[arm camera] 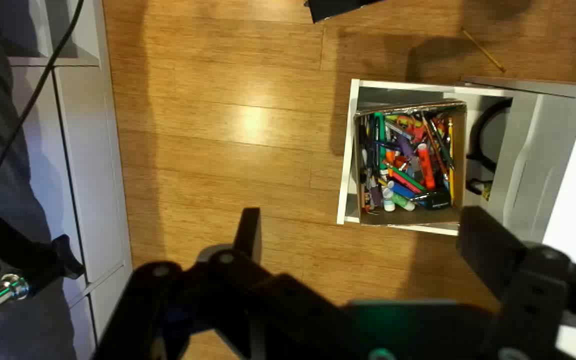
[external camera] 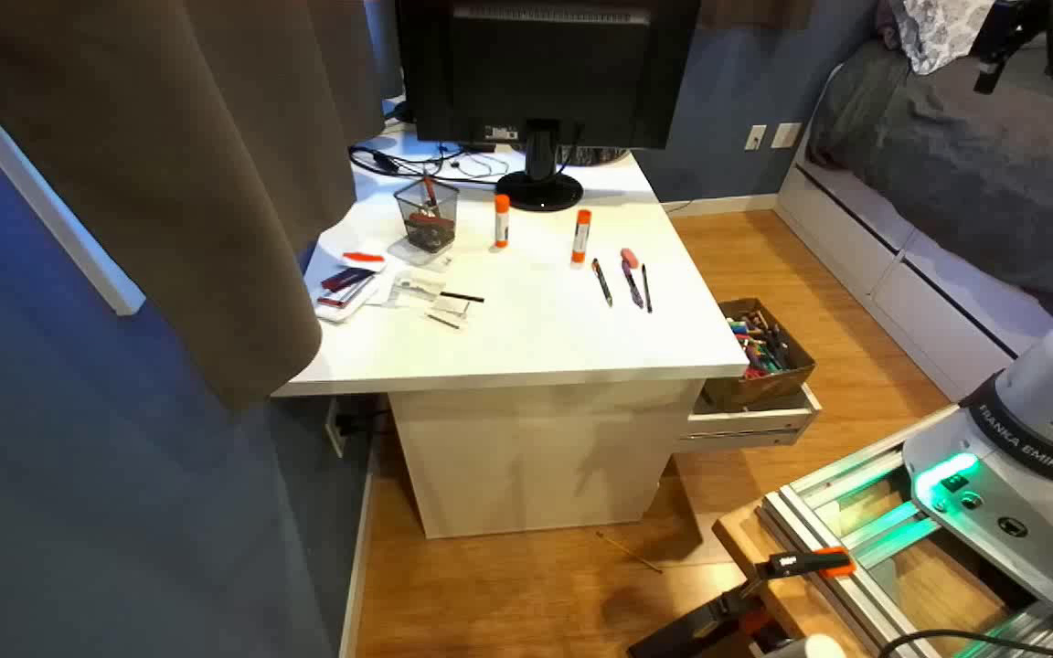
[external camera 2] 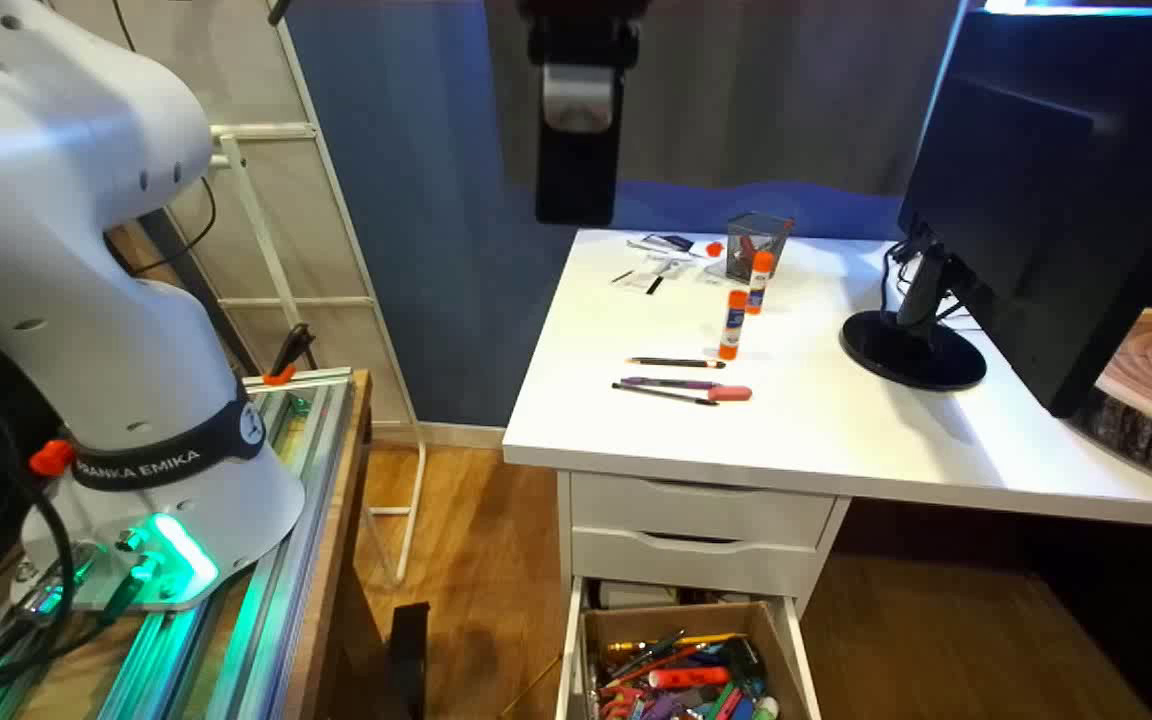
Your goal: Take the marker out of the drawer
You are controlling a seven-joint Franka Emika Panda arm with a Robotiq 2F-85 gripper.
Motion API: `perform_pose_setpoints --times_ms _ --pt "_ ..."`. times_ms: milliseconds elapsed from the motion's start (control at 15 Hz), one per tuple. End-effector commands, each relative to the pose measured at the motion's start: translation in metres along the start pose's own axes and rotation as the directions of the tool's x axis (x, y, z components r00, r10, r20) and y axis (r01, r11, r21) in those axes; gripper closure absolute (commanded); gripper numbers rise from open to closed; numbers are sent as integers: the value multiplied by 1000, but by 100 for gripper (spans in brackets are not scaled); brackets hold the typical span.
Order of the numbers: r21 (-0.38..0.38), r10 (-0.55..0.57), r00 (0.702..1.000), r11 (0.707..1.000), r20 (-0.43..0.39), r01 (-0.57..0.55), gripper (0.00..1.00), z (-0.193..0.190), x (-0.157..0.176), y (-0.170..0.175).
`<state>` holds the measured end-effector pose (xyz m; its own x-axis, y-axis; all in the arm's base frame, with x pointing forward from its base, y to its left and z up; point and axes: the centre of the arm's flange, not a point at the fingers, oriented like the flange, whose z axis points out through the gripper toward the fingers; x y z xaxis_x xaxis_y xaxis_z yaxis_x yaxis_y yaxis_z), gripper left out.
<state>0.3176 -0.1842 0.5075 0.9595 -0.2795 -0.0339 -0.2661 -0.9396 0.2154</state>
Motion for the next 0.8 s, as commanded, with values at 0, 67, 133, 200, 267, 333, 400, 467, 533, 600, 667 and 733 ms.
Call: perform_pose_setpoints --times_ms 0,67,133,200,267,333,400,467,533,600,667,733 --pt "0 0 1000 1000 -1 0 0 0 0 0" --pt "0 0 1000 1000 -2 0 0 -1 0 0" --pt "0 0 1000 1000 -2 0 0 -1 0 0" --pt "0 1 1000 1000 -2 -1 0 -1 0 0" --pt "0 1 1000 1000 -2 -1 0 -1 0 0" --pt "0 1 1000 1000 -2 -1 0 -1 0 0" --pt "0 1 1000 1000 -2 -1 0 -1 0 0" --pt "11 0 1000 1000 4 0 0 6 5 -6" --pt "24 -47 999 999 26 46 0 17 7 -18" --pt "25 -69 997 997 38 68 0 29 7 -30" --pt "26 -92 994 996 65 90 0 41 7 -41" --pt "28 -115 989 993 91 113 0 56 7 -52"
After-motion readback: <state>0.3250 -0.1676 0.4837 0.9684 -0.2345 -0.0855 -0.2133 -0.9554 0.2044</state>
